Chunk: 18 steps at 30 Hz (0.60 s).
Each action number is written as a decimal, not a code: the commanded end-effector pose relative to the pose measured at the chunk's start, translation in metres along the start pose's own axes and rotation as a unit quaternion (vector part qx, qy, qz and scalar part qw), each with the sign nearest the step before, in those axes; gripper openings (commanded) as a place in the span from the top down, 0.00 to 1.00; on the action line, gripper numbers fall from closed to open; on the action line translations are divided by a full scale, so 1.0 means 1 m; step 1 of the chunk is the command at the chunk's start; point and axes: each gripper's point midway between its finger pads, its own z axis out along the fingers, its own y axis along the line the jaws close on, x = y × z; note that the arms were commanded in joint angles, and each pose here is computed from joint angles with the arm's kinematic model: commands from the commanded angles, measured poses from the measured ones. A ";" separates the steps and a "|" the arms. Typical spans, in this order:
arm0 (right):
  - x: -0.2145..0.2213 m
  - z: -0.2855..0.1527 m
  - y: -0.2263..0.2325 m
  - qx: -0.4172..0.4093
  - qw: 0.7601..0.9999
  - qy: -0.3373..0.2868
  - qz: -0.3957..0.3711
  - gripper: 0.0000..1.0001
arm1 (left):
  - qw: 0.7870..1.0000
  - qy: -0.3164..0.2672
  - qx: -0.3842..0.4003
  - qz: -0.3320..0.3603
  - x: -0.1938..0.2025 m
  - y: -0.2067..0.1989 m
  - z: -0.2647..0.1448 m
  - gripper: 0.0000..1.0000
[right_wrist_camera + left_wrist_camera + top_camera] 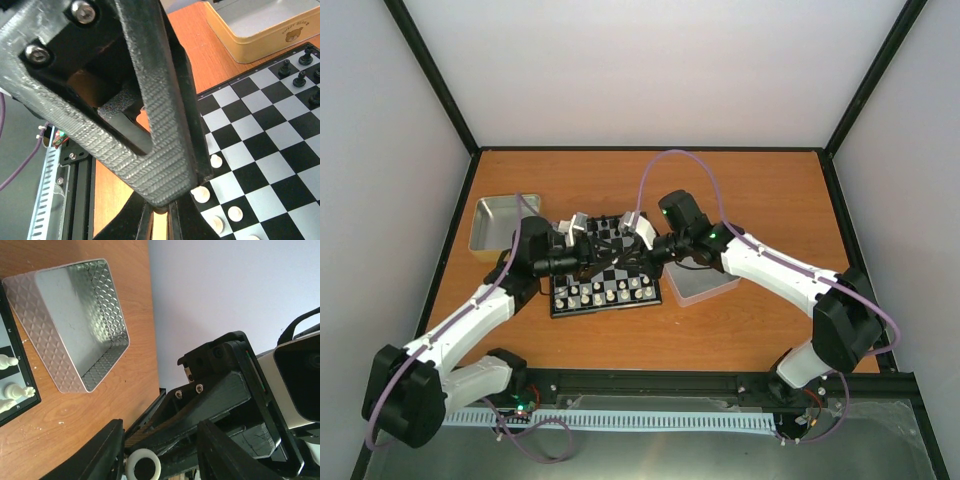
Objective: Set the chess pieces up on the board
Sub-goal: Place the chess piece on the chessboard.
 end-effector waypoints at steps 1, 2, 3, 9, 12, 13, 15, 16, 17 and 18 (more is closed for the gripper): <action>-0.014 -0.001 -0.011 0.037 0.999 -0.014 -0.010 0.95 | 1.000 0.004 0.013 0.019 0.004 -0.016 -0.005 0.61; -0.014 -0.001 -0.011 0.039 0.999 -0.014 -0.009 0.96 | 1.000 0.004 0.013 0.018 0.004 -0.016 -0.005 0.64; -0.015 -0.001 -0.012 0.041 0.999 -0.016 -0.007 0.95 | 1.000 0.004 0.011 0.017 0.004 -0.015 -0.005 0.67; -0.017 -0.001 -0.014 0.045 0.999 -0.018 0.002 0.95 | 1.000 0.002 0.008 0.017 0.002 -0.014 -0.005 0.78; -0.016 0.001 -0.019 0.055 0.998 -0.015 0.010 0.95 | 1.000 0.002 0.004 0.015 0.003 -0.012 -0.004 0.73; -0.017 0.001 -0.019 0.054 0.998 -0.015 0.011 0.95 | 1.000 0.003 0.003 0.015 0.003 -0.011 -0.004 0.74; -0.016 0.002 -0.020 0.055 0.998 -0.015 0.014 0.95 | 1.000 0.003 0.003 0.015 0.004 -0.011 -0.004 0.80; -0.017 0.001 -0.021 0.057 0.998 -0.015 0.014 0.95 | 1.000 0.003 0.003 0.015 0.004 -0.011 -0.004 0.83; -0.017 0.001 -0.023 0.063 0.998 -0.015 0.017 0.95 | 1.000 0.002 0.002 0.015 0.003 -0.011 -0.004 0.85; -0.017 0.002 -0.024 0.065 0.998 -0.015 0.019 0.95 | 1.000 0.001 0.001 0.014 0.003 -0.011 -0.005 0.85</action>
